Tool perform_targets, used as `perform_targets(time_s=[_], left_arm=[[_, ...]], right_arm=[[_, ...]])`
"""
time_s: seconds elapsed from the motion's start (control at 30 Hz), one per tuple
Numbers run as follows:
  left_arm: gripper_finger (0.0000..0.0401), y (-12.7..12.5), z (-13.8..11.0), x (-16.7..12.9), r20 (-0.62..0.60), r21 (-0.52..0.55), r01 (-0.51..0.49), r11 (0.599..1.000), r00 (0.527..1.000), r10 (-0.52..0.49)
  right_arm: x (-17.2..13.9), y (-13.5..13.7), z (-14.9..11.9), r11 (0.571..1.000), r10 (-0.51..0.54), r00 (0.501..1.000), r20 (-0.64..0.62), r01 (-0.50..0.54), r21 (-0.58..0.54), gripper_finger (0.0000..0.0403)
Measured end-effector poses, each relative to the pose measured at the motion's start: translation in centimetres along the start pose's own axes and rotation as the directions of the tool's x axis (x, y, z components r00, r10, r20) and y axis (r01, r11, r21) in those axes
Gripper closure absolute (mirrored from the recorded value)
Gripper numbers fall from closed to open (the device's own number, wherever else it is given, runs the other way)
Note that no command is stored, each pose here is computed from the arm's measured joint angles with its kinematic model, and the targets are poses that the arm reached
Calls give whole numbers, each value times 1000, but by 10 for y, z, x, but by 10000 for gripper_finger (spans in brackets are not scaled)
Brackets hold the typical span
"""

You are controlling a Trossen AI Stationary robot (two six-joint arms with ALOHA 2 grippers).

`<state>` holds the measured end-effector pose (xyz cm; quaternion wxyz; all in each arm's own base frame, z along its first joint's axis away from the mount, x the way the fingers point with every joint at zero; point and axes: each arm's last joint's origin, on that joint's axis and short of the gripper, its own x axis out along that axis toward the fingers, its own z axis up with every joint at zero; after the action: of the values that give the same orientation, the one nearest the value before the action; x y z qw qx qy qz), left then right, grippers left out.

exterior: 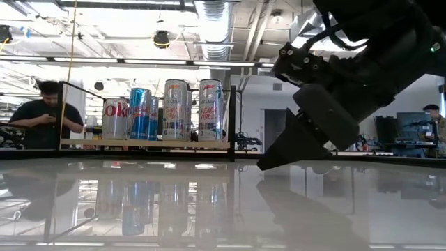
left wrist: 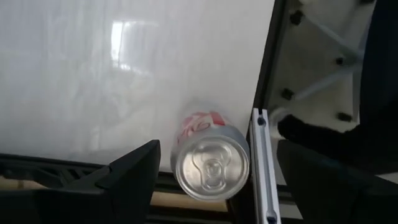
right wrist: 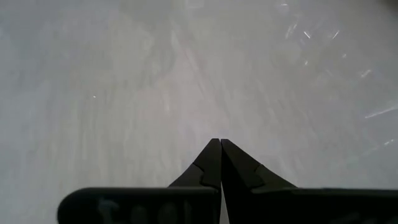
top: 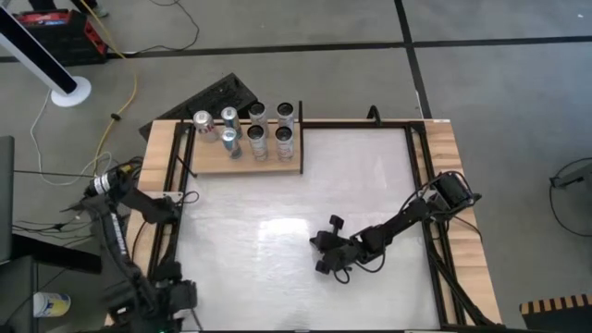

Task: Place canned beverage on shelf
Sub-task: Put the coke soda can aligned with the other coke soda can on the shelf

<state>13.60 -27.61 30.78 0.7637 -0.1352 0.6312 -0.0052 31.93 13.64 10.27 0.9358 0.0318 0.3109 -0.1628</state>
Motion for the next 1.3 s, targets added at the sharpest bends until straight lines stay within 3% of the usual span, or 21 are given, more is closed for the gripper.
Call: perform_targets(time_s=[0.23,0.43,0.6,1.3], left_arm=[[95,-6,-26,-4,101,-38,-4,999,995,8],[95,-9,-33,-2,156,-18,-18,1000,988,21],[95,-13,-33,13,130,33,-71,997,989,66],[95,-8,-33,26,36,31,-118,992,992,117]], right_arm=[[0,0,1,1000,0,1000,4,0,18,376],[2,-2,2,1000,-7,1000,3,7,23,376],[3,-4,3,1000,-15,1000,4,15,26,376],[6,-8,5,999,-23,1000,10,22,24,376]])
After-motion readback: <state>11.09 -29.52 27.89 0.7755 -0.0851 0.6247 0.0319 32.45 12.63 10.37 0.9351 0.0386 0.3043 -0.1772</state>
